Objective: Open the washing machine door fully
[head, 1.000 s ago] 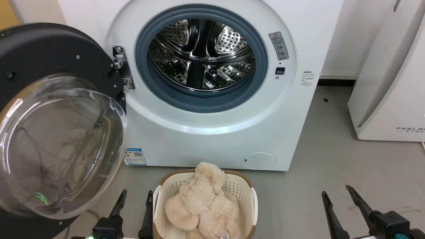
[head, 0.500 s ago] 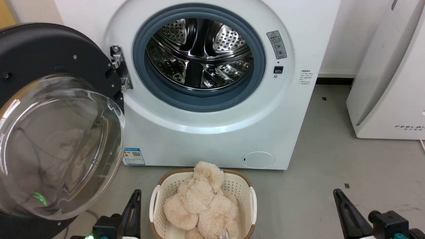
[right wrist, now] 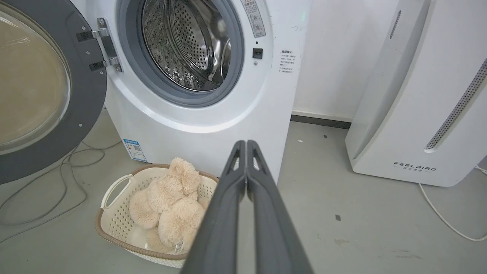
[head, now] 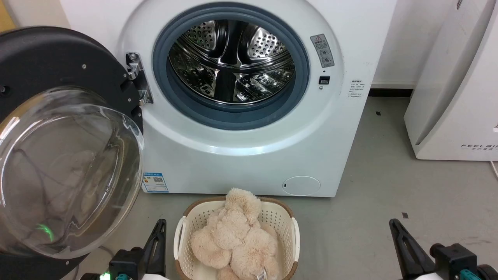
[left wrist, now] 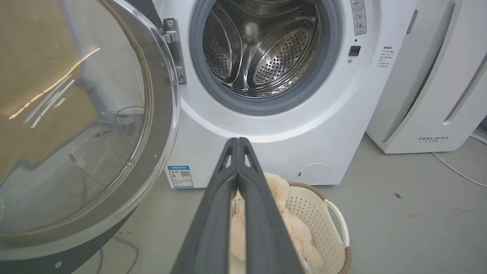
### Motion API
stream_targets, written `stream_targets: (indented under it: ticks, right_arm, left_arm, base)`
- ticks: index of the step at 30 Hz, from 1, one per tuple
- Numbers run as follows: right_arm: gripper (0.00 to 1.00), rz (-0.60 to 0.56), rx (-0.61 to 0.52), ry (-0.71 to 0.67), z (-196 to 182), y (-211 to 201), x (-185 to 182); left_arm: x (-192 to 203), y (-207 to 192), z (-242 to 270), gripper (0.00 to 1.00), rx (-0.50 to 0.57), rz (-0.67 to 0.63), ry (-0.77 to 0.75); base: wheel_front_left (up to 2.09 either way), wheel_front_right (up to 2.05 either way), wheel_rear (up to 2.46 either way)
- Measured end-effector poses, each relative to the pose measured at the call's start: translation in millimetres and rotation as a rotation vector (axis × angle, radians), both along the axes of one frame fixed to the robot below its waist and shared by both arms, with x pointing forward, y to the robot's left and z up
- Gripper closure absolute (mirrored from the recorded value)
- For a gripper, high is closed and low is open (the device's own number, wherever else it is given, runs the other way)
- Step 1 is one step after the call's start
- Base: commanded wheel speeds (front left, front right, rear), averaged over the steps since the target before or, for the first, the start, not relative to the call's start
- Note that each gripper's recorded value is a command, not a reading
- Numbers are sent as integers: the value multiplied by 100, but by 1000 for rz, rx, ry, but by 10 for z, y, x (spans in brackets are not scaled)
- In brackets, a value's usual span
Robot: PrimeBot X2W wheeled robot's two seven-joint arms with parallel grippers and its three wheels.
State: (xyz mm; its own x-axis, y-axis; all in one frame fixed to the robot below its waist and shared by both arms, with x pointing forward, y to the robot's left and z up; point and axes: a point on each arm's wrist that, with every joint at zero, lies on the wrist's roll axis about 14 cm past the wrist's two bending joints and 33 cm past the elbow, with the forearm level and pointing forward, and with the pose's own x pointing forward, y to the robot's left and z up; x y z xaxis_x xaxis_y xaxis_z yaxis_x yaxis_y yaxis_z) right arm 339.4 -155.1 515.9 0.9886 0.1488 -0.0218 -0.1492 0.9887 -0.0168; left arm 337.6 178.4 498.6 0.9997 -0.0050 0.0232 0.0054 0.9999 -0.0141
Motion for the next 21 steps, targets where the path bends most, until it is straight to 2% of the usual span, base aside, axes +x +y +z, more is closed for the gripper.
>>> stream_targets:
  ticks: [21]
  right_arm:
    - [100,-4,-5,-4,20,-10,61]
  left_arm:
    - [60,-2,34,100,10,0,12]
  base:
    - [0,0,0]
